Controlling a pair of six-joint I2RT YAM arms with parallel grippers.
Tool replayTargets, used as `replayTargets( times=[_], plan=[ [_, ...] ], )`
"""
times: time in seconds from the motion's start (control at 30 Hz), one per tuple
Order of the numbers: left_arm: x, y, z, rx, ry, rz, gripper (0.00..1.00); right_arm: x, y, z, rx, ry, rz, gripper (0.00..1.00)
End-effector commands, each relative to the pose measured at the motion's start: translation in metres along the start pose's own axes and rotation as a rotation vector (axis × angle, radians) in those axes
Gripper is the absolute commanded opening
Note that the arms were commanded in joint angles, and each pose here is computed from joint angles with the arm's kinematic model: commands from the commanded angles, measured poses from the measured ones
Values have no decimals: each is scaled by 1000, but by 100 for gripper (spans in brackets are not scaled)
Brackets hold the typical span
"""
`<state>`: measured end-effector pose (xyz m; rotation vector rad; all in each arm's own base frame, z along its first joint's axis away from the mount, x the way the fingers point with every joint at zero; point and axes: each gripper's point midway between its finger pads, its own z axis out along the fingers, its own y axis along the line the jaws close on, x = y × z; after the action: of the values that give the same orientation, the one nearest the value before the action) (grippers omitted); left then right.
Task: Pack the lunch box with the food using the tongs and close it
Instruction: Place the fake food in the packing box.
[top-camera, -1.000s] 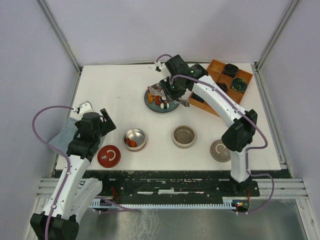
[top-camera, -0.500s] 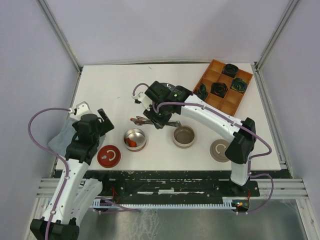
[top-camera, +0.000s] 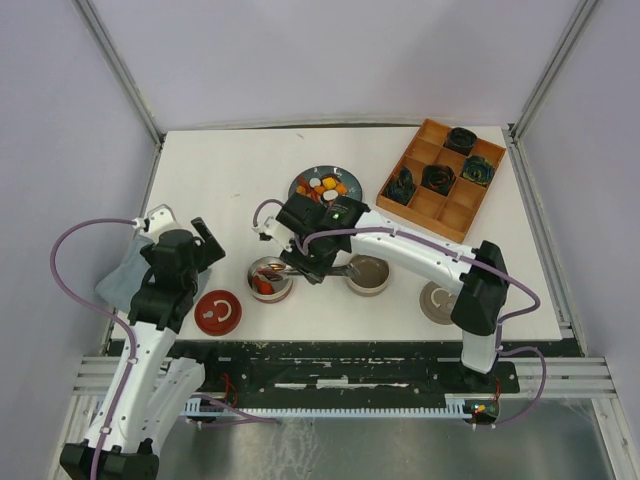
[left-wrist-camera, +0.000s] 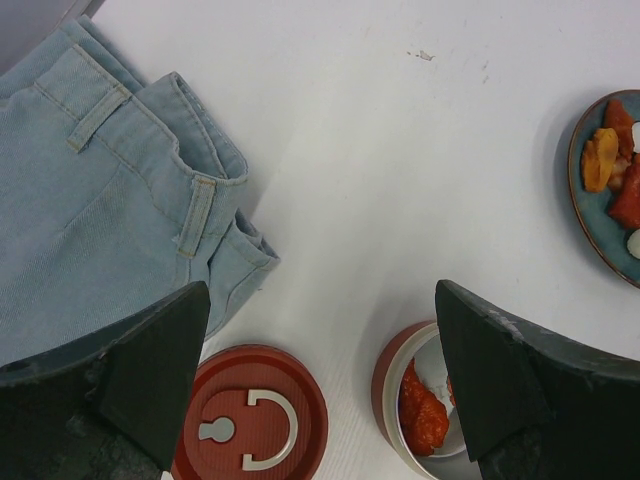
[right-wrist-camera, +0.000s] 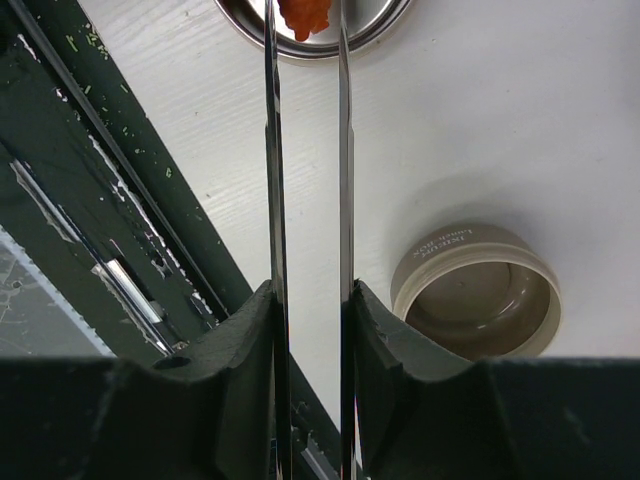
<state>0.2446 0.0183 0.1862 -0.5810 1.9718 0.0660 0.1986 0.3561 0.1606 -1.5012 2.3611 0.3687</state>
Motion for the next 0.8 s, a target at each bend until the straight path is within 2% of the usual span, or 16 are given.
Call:
replayTargets(
  times=[0.0,0.77],
  plan=[
    [-11,-1,0,-8,-40,-35,100,-21,-3,-5,44,-79,-22,36],
    [-10,-3,0,2,-34,-32,100,-29,-17,25,243,0,-134,45]
  ],
)
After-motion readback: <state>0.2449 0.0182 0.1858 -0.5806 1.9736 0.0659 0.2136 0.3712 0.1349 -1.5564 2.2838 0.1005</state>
